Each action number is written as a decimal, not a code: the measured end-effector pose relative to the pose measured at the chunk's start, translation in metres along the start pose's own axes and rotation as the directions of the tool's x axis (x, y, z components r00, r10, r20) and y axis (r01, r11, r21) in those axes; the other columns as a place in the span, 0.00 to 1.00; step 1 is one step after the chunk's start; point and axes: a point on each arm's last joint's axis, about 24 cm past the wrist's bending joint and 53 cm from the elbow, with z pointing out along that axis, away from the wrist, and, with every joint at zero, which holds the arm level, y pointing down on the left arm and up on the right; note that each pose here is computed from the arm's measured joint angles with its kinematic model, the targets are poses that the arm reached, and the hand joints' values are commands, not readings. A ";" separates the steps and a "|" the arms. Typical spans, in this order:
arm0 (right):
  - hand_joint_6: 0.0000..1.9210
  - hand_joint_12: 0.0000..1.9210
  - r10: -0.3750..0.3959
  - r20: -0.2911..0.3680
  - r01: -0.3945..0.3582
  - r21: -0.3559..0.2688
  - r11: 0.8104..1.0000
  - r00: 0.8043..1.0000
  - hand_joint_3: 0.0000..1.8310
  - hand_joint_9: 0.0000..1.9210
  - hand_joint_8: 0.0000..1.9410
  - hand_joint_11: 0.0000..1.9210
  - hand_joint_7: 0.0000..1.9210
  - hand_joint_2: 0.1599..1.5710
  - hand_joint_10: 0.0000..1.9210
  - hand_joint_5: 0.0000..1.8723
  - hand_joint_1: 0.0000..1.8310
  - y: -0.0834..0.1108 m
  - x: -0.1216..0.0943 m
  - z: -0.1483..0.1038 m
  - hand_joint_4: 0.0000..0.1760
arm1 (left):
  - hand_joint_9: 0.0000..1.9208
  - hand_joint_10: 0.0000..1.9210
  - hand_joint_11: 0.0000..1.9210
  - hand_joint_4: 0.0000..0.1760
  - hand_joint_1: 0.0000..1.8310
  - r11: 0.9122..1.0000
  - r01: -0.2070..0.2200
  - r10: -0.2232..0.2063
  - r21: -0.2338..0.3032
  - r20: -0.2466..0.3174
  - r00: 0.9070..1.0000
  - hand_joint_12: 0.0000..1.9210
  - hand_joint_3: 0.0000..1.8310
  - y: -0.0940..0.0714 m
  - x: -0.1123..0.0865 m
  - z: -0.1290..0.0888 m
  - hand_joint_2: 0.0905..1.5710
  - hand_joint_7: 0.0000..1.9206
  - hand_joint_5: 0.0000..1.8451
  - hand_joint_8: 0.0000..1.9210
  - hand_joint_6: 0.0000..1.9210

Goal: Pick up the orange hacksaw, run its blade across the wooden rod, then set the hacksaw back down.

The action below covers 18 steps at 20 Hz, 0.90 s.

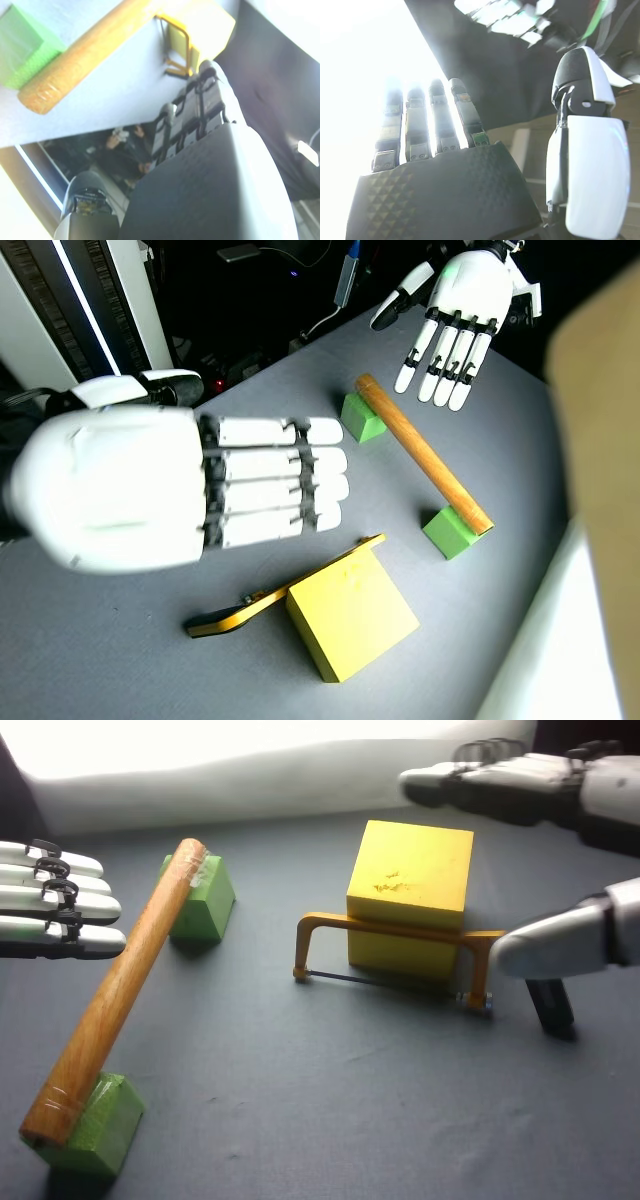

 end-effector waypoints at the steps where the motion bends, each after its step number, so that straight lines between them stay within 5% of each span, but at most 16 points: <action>1: 0.00 0.26 0.037 0.004 -0.037 0.025 0.999 0.999 0.00 0.04 0.00 0.00 0.02 0.59 0.00 0.00 0.26 -0.008 -0.002 -0.008 0.00 | 0.01 0.00 0.02 0.00 0.03 1.000 -0.002 0.002 -0.001 -0.003 1.000 0.05 0.00 0.000 0.000 -0.001 0.67 0.00 0.00 0.00 0.00; 6: 0.00 0.17 0.176 0.055 -0.182 0.139 0.973 0.983 0.00 0.00 0.00 0.00 0.00 0.65 0.00 0.00 0.38 -0.046 -0.011 -0.056 0.00 | 0.03 0.00 0.00 0.00 0.03 0.999 0.019 -0.022 -0.044 -0.062 0.998 0.11 0.00 0.007 0.017 -0.016 0.68 0.01 0.02 0.00 0.00; 7: 0.00 0.17 0.070 0.041 -0.076 0.171 0.982 0.997 0.00 0.00 0.00 0.00 0.00 0.65 0.00 0.00 0.41 -0.055 -0.011 -0.064 0.00 | 0.03 0.00 0.00 0.00 0.04 0.996 0.014 -0.022 -0.086 -0.100 0.995 0.12 0.00 0.013 0.027 -0.019 0.68 0.01 0.03 0.00 0.00; 8: 0.00 0.17 0.071 0.045 -0.077 0.156 0.985 0.996 0.00 0.00 0.00 0.00 0.00 0.65 0.00 0.00 0.41 -0.051 -0.012 -0.064 0.00 | 0.03 0.00 0.00 0.00 0.04 0.995 0.017 -0.026 -0.096 -0.094 0.995 0.12 0.00 0.013 0.026 -0.019 0.68 0.01 0.03 0.00 0.00; 11: 0.00 0.17 0.129 0.082 -0.138 0.121 0.983 0.988 0.00 0.00 0.00 0.00 0.00 0.69 0.00 0.00 0.48 -0.043 -0.021 -0.060 0.00 | 0.01 0.00 0.00 0.00 0.02 0.982 0.063 -0.073 -0.176 -0.052 0.996 0.06 0.00 0.021 0.017 -0.021 0.70 0.00 0.00 0.00 0.00; 13: 0.00 0.16 0.206 0.127 -0.224 0.142 0.964 0.970 0.00 0.00 0.00 0.00 0.00 0.70 0.00 0.00 0.49 -0.052 -0.025 -0.061 0.00 | 0.00 0.00 0.00 0.00 0.02 0.964 0.090 -0.100 -0.250 -0.025 0.995 0.07 0.00 0.031 0.013 -0.022 0.71 0.00 0.00 0.00 0.00; 15: 0.00 0.17 0.408 0.210 -0.441 0.142 0.886 0.888 0.00 0.00 0.00 0.00 0.00 0.69 0.00 0.00 0.53 -0.067 -0.031 -0.068 0.00 | 0.00 0.00 0.00 0.00 0.04 0.947 0.113 -0.124 -0.299 -0.015 0.992 0.05 0.00 0.034 0.013 -0.025 0.71 0.00 0.00 0.00 0.00; 16: 0.00 0.19 0.425 0.236 -0.467 0.163 0.869 0.874 0.00 0.00 0.00 0.00 0.00 0.70 0.00 0.00 0.53 -0.076 -0.032 -0.072 0.00 | 0.00 0.00 0.00 0.00 0.05 0.942 0.103 -0.117 -0.320 -0.026 0.993 0.05 0.00 0.035 0.015 -0.028 0.70 0.00 0.00 0.00 0.00; 17: 0.00 0.17 0.479 0.275 -0.534 0.181 0.826 0.834 0.00 0.00 0.00 0.00 0.00 0.69 0.00 0.00 0.54 -0.087 -0.034 -0.076 0.00 | 0.02 0.00 0.00 0.00 0.04 0.935 0.096 -0.114 -0.342 -0.033 0.993 0.10 0.00 0.036 0.017 -0.031 0.70 0.01 0.02 0.00 0.00; 18: 0.00 0.19 0.557 0.323 -0.627 0.177 0.758 0.765 0.00 0.01 0.00 0.00 0.00 0.68 0.00 0.00 0.56 -0.097 -0.037 -0.080 0.00 | 0.02 0.00 0.00 0.00 0.04 0.927 0.096 -0.115 -0.363 -0.031 0.993 0.09 0.00 0.037 0.018 -0.033 0.71 0.01 0.01 0.00 0.00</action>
